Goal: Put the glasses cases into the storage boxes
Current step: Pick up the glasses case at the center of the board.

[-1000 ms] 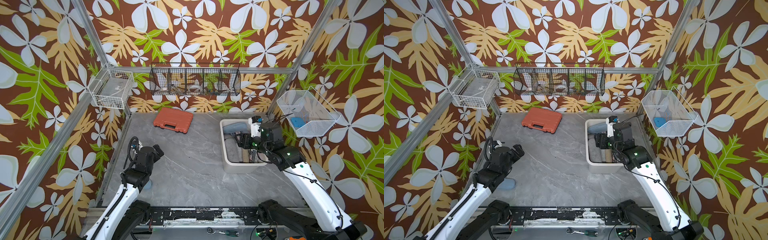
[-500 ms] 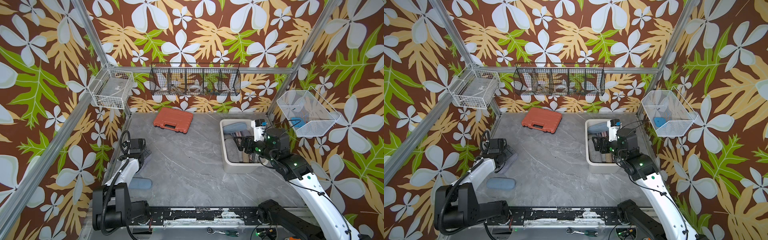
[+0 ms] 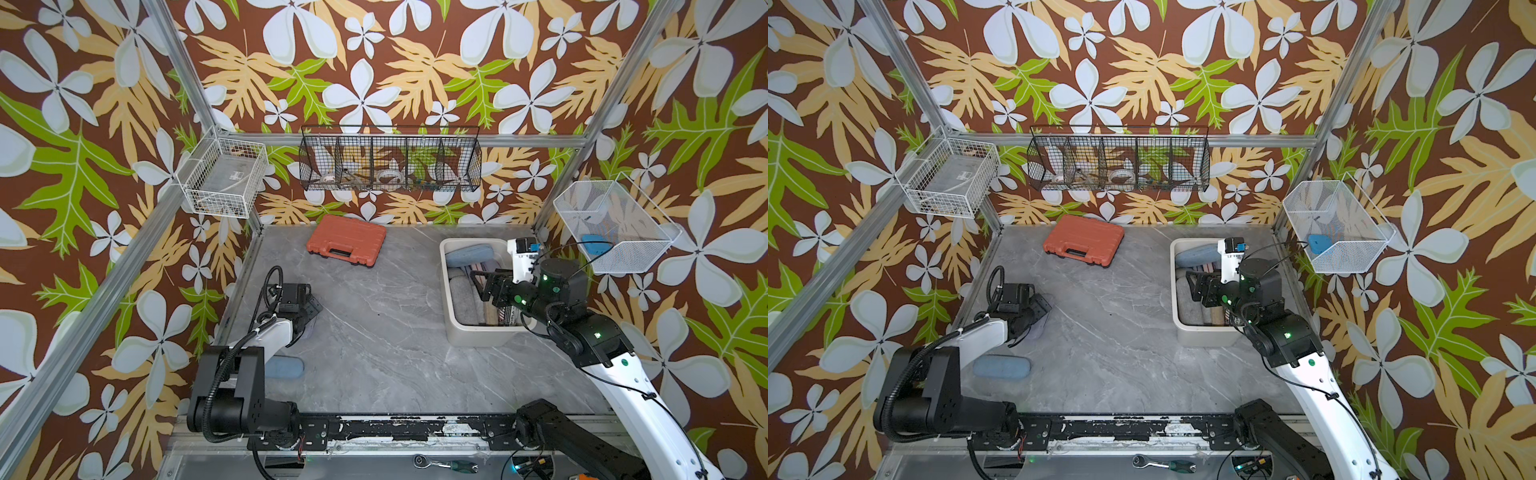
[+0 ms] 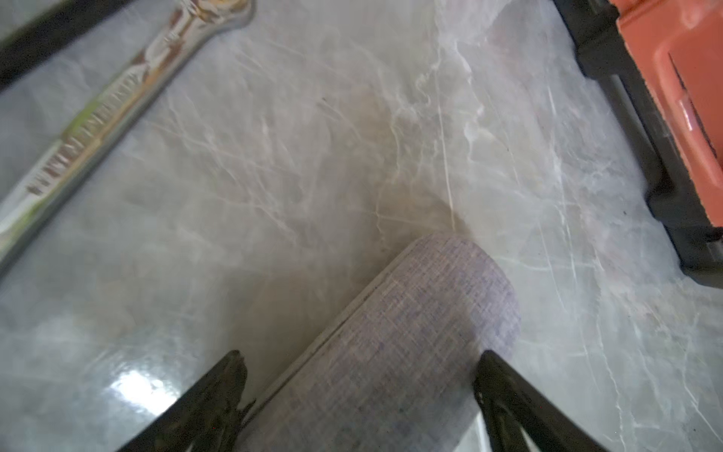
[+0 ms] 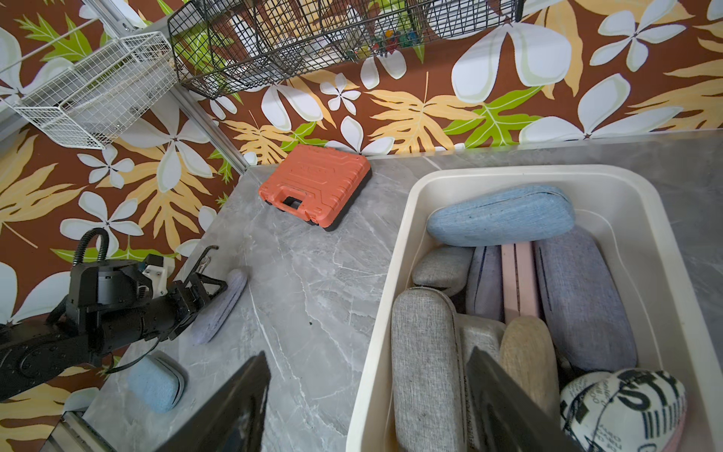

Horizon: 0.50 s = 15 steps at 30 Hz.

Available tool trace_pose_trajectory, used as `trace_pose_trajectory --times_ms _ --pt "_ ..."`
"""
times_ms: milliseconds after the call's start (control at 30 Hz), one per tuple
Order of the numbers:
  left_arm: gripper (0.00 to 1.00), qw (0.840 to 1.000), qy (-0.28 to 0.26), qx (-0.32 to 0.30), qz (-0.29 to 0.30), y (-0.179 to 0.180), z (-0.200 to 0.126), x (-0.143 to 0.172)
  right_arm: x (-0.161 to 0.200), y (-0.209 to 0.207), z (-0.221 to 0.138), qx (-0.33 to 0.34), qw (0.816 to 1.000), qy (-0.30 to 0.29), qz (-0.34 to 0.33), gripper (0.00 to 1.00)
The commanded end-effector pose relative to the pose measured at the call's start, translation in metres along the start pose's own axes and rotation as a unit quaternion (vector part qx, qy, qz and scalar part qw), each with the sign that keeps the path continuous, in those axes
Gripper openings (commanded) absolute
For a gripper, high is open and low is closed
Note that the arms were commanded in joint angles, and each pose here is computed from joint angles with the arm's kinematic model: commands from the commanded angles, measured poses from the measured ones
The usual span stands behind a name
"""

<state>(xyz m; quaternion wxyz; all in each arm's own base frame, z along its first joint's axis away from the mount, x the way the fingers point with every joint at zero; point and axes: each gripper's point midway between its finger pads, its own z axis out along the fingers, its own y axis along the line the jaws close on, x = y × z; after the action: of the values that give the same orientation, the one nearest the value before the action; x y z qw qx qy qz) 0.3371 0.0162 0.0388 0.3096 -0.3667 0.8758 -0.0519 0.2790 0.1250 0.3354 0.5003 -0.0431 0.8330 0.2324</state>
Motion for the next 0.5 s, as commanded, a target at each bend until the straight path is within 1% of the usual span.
trace_pose_trajectory --times_ms 0,100,133,167,233,333,467 --pt "0.91 0.999 0.050 -0.018 -0.001 0.007 0.002 0.023 -0.007 0.003 -0.004 -0.005 1.000 -0.015 -0.006 0.79" --pt "0.93 0.998 0.053 0.007 0.014 -0.009 -0.009 0.026 -0.005 0.000 -0.005 0.002 1.000 -0.014 -0.008 0.79" --pt "0.95 0.998 0.051 0.017 0.022 -0.017 -0.014 0.026 -0.004 0.000 -0.004 0.002 1.000 -0.013 -0.008 0.79" --pt "1.00 0.998 0.044 0.021 0.032 -0.022 -0.020 0.024 -0.005 0.000 -0.004 0.001 1.000 -0.014 -0.006 0.79" --pt "1.00 0.998 0.037 0.017 0.047 -0.024 -0.027 0.020 -0.005 0.002 -0.003 -0.005 1.000 -0.014 -0.003 0.79" --pt "1.00 0.997 0.024 -0.026 0.073 -0.011 -0.031 0.011 -0.004 0.005 -0.002 -0.013 1.000 -0.012 -0.002 0.80" --pt "1.00 0.991 0.044 -0.056 0.112 -0.003 -0.025 0.020 -0.002 0.008 -0.001 -0.026 1.000 -0.009 0.005 0.81"
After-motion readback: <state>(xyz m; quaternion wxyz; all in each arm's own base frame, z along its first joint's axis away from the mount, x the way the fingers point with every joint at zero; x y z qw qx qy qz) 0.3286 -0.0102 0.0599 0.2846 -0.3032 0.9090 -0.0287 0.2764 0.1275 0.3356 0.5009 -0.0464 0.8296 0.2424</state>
